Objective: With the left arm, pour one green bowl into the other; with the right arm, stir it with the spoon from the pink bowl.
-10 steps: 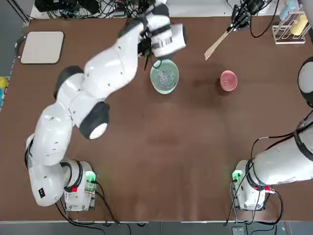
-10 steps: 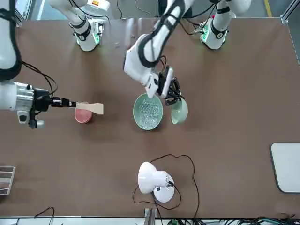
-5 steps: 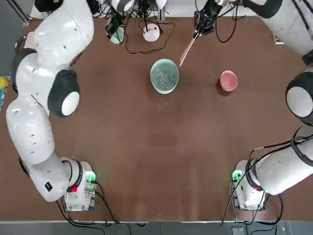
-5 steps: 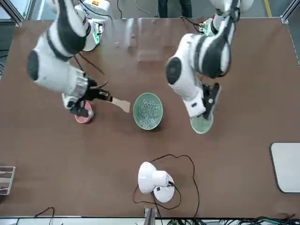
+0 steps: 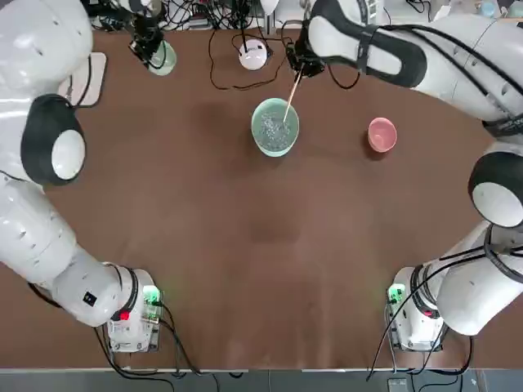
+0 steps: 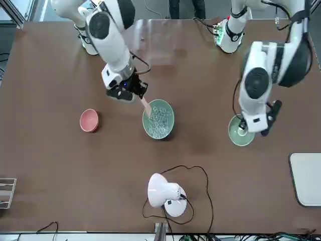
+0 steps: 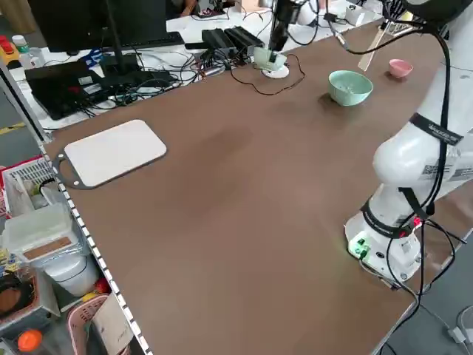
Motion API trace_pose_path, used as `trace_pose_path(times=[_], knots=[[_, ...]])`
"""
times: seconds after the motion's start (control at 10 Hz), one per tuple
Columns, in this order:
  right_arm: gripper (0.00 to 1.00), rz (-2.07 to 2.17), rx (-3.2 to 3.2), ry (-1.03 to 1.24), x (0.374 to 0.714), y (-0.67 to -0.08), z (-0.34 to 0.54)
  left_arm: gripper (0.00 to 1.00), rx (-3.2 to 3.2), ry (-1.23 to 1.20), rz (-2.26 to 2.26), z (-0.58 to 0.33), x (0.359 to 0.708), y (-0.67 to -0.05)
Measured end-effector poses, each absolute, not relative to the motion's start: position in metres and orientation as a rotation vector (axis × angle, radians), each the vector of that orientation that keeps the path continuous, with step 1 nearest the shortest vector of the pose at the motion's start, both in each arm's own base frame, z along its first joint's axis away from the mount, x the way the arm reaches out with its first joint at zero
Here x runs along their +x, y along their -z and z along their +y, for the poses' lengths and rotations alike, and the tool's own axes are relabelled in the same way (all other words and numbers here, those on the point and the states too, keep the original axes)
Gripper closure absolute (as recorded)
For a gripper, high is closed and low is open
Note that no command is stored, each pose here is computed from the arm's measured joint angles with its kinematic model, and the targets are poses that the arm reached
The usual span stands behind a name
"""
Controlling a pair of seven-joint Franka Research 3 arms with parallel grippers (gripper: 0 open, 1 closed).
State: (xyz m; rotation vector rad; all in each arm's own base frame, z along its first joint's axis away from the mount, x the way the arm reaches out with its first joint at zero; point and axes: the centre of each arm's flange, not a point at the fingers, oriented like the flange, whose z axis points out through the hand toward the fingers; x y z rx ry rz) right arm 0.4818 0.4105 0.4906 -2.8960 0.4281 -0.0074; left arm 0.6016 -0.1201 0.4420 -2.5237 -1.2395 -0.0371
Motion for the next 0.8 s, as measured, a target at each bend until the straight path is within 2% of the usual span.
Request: trace_pose_path(times=[0.4,0.8], knots=[[0.95,0.457,-2.994,0.101,0.472,-0.463,0.439,0.96,-2.623,-0.033,-1.407,0.007,0.610,-0.391],[0.95,0.483,-3.024,0.096,0.483,-0.424,0.468,0.96,-2.661,-0.042,-1.527,0.040,0.608,-0.336]])
